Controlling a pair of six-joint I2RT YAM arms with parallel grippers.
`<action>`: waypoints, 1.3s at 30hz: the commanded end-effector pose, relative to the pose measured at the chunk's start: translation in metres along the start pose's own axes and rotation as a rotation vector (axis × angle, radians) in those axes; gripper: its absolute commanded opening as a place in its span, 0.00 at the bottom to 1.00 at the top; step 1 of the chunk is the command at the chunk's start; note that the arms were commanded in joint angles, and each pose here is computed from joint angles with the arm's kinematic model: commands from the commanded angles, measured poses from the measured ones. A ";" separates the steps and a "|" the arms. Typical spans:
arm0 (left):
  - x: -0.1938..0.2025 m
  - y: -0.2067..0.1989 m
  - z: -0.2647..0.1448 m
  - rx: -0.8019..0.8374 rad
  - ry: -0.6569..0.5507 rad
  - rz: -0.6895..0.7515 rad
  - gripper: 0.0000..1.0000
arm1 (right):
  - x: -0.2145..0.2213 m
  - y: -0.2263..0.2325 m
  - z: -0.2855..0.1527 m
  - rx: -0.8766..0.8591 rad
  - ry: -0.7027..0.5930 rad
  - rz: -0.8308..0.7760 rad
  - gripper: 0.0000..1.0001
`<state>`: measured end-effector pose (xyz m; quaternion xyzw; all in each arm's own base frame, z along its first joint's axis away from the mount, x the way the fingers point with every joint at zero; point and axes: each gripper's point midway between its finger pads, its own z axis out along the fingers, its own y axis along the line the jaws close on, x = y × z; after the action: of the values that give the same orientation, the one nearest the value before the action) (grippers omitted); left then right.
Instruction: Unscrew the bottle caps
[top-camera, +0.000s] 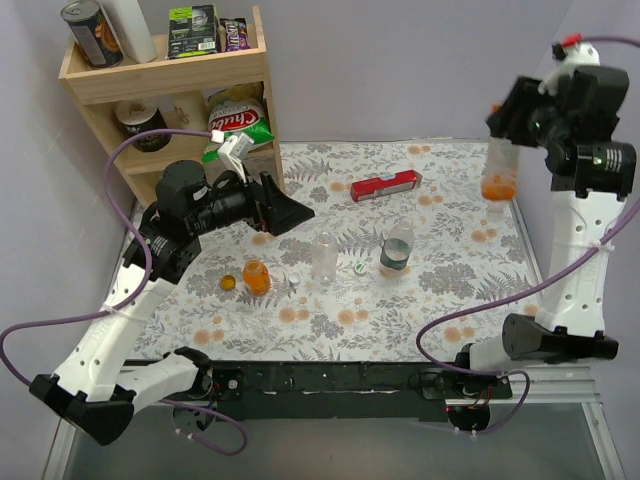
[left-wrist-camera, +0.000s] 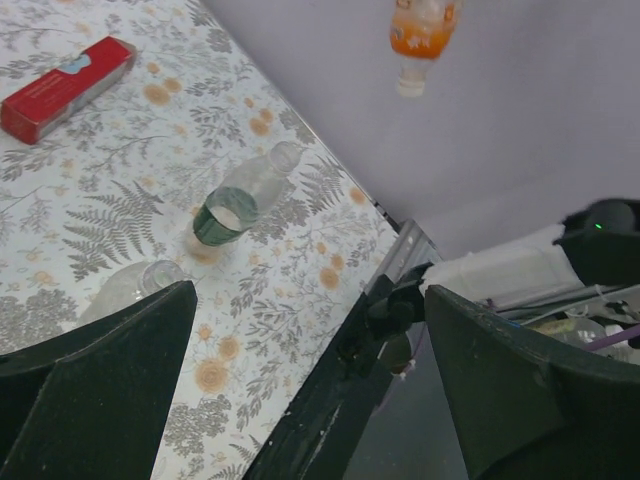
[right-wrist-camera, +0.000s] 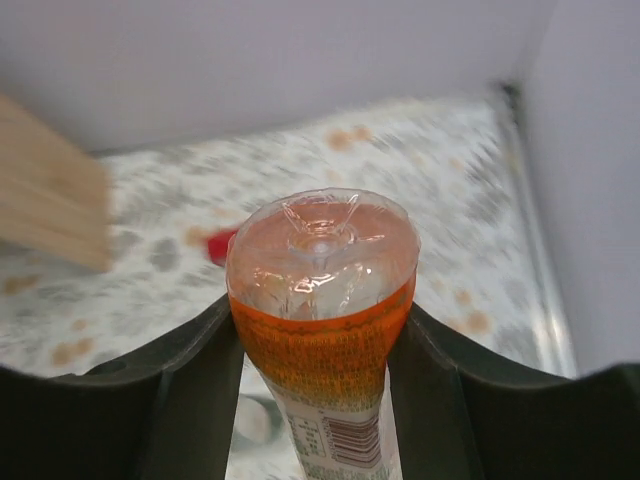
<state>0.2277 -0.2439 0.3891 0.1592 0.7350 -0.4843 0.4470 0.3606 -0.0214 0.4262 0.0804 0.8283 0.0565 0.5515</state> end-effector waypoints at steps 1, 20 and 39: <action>-0.002 -0.043 -0.010 0.182 0.058 0.002 0.98 | -0.014 0.128 -0.029 -0.412 0.048 -0.002 0.37; -0.001 -0.042 -0.024 0.131 -0.015 -0.043 0.98 | 0.079 0.370 -0.162 -1.312 0.240 0.038 0.34; -0.008 -0.042 -0.006 0.155 -0.077 -0.114 0.86 | 0.092 0.376 -0.175 -1.359 0.252 0.127 0.32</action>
<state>0.2046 -0.2536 0.4038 0.1345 0.7116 -0.5474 0.4193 0.1995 0.3676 0.4495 -0.2396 0.7023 0.5762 0.3424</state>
